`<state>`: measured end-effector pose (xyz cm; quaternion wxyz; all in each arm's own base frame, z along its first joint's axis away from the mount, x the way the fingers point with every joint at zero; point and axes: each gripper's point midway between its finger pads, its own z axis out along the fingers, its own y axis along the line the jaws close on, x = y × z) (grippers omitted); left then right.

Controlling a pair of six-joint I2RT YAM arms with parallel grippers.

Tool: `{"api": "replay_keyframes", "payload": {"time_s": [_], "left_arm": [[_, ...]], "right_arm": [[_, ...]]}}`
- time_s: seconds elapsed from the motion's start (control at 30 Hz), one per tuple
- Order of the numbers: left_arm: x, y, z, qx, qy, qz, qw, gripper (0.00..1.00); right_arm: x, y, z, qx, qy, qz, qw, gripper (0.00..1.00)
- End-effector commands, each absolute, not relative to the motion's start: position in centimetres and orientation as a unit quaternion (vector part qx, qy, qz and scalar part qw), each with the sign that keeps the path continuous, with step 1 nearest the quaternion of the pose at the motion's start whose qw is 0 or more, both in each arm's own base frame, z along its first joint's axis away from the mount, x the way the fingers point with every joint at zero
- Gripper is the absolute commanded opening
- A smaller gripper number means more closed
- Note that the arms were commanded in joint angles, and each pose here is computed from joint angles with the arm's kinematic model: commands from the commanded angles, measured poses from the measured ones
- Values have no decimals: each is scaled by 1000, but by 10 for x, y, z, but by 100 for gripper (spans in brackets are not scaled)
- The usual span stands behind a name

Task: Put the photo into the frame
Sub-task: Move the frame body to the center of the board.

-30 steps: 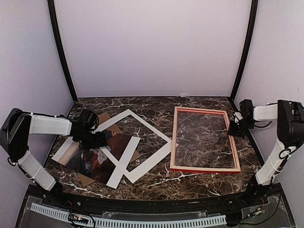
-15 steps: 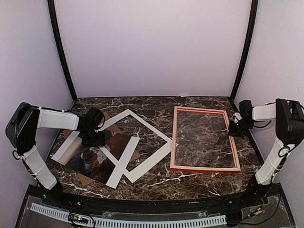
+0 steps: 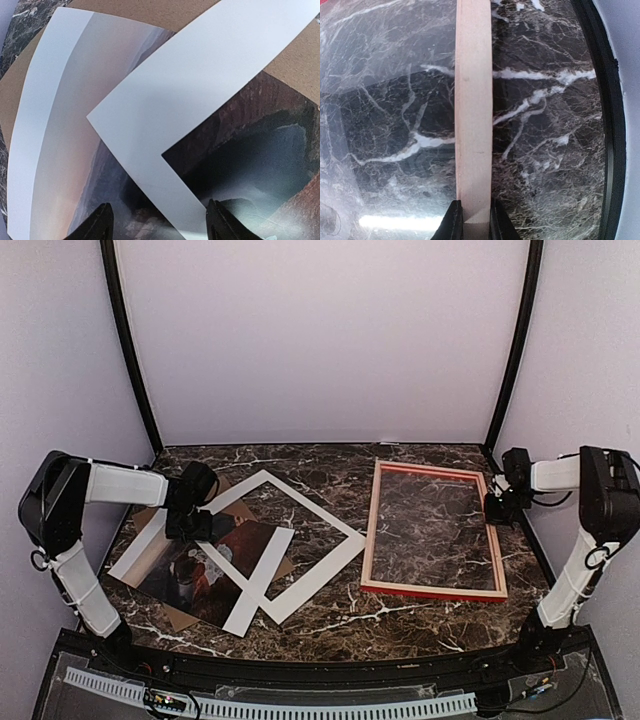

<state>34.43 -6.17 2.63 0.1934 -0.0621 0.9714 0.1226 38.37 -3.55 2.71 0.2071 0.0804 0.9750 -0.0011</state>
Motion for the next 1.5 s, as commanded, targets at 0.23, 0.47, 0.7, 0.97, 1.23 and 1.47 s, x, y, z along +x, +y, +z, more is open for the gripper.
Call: {"api": "replay_keyframes", "payload": {"time_s": [0.23,0.47,0.7,0.97,1.23,1.47], "left_arm": [[307,-26,-2,-41,975,197,98,67],[318,-32,6,-48,977,170,120,69],[342,-53,24,-48,979,115,164,70],[367,-75,32,-41,978,65,193,73],[375,-74,53,-46,971,63,225,84],[339,-63,44,-70,974,64,204,87]], "right_arm": [[400,-70,39,81,973,-86,199,10],[410,-66,37,50,976,-88,192,9],[409,-27,21,-27,981,-72,177,9],[411,24,26,-89,977,-26,192,9],[406,31,37,-86,976,-15,200,13],[418,36,61,-41,972,4,233,34]]}}
